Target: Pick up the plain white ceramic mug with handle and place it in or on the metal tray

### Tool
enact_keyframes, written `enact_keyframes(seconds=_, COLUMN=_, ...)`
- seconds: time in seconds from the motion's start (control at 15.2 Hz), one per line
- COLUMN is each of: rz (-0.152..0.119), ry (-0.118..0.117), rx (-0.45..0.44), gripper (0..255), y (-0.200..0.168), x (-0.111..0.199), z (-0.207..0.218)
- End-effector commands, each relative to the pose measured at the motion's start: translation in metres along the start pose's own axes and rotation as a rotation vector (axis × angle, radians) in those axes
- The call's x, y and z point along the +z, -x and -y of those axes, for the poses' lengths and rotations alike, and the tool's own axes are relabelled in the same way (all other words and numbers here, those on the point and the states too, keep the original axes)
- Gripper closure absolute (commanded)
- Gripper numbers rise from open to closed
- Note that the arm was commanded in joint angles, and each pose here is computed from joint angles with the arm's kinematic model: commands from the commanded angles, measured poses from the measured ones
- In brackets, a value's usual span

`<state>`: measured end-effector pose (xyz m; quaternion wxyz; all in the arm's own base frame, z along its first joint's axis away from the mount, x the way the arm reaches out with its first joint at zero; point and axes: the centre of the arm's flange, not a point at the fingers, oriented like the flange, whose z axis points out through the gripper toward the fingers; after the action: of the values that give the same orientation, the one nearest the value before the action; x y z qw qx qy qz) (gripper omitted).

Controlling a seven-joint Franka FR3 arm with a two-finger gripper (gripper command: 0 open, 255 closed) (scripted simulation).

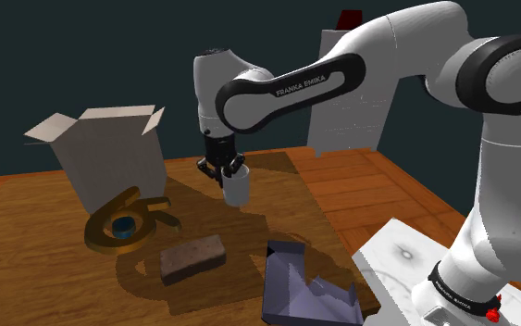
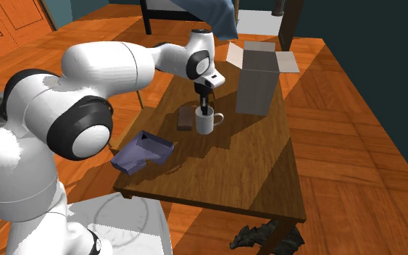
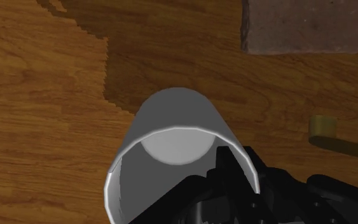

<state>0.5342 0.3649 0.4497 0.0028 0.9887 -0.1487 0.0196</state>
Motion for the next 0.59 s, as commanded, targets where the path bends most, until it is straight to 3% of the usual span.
enact_keyframes(seconds=0.0, rz=0.000, ry=0.000, rx=0.000, gripper=255, y=0.000, x=-0.012, z=0.000)
enact_keyframes(seconds=0.13, rz=0.000, ry=0.000, rx=0.000, gripper=255, y=0.000, x=-0.022, z=0.000)
enact_keyframes(seconds=0.53, rz=0.000, ry=0.000, rx=0.000, gripper=255, y=0.072, x=-0.033, z=-0.029)
